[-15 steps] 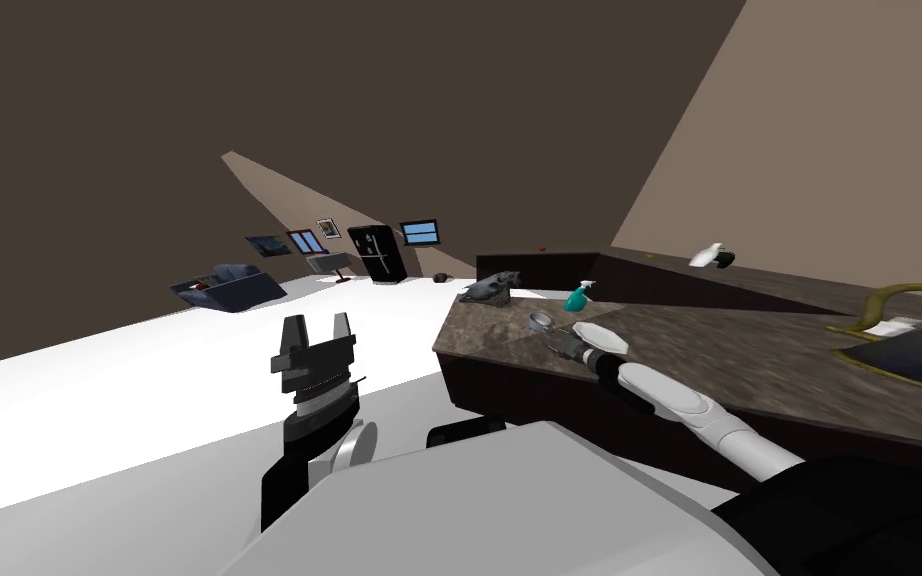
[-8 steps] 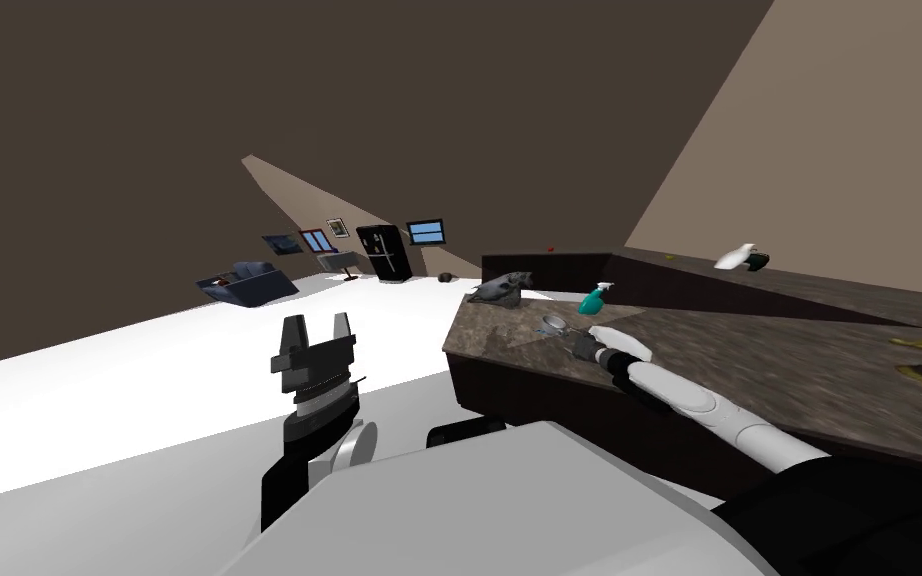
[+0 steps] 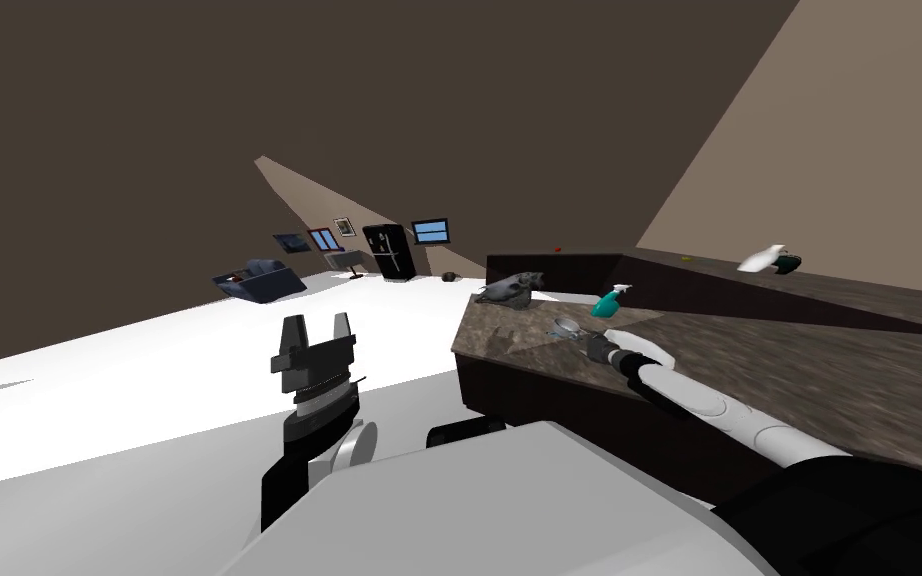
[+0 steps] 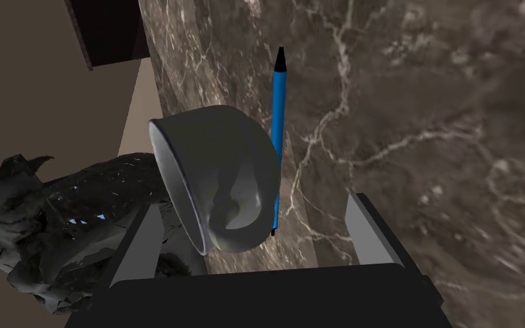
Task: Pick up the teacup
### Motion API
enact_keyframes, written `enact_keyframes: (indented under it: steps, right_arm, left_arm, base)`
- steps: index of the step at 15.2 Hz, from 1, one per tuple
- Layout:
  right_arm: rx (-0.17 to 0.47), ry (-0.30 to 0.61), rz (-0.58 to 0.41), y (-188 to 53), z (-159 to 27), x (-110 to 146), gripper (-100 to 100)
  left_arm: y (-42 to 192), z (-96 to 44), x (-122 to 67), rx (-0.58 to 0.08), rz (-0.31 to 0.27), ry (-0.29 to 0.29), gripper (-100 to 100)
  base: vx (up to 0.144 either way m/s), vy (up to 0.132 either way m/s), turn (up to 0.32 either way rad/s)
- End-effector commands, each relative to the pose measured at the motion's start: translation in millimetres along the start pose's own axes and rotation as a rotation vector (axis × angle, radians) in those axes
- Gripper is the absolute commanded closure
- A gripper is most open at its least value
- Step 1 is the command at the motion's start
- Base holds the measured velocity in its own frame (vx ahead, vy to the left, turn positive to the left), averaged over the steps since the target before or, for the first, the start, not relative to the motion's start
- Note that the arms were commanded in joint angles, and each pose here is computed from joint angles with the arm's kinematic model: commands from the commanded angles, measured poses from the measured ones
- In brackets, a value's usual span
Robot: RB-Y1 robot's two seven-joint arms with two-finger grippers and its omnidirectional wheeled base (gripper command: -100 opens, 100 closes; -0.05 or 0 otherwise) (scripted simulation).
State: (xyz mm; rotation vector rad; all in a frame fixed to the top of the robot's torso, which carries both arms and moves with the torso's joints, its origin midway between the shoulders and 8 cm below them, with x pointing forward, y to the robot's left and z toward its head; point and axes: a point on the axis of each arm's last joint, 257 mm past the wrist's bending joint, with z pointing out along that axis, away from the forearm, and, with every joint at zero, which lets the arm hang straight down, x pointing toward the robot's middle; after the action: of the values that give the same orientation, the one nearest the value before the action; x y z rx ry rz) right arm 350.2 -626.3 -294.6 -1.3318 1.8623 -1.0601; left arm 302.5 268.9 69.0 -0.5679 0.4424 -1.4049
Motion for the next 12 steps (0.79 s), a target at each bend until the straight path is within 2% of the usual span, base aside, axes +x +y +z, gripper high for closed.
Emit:
enact_keyframes:
  steps: [1,4,10,11,12]
  right_arm:
    - [0.001,0.017,-0.042,-1,0.0,8,-100]
    - [-0.006,0.054,-0.135,-1,-2.7,27,-100]
    - [-0.011,0.068,-0.172,0,-4.1,34,-100]
    - [-0.026,0.092,-0.237,6,-7.2,48,-100]
    - [-0.006,0.103,-0.244,-3,-7.5,51,-100]
  left_arm:
    - [0,0.0,0.0,0.0,0.0,0.0,0]
    - [0,0.0,0.0,0.0,0.0,0.0,0]
    - [0,0.0,0.0,0.0,0.0,0.0,0]
    - [0,0.0,0.0,0.0,0.0,0.0,0]
    - [0,0.0,0.0,0.0,0.0,0.0,0]
  base:
    - [0.014,0.045,0.047]
    - [0.017,0.05,0.05]
    - [0.011,0.027,0.008]
    - [0.007,0.026,0.037]
    - [0.014,0.032,0.015]
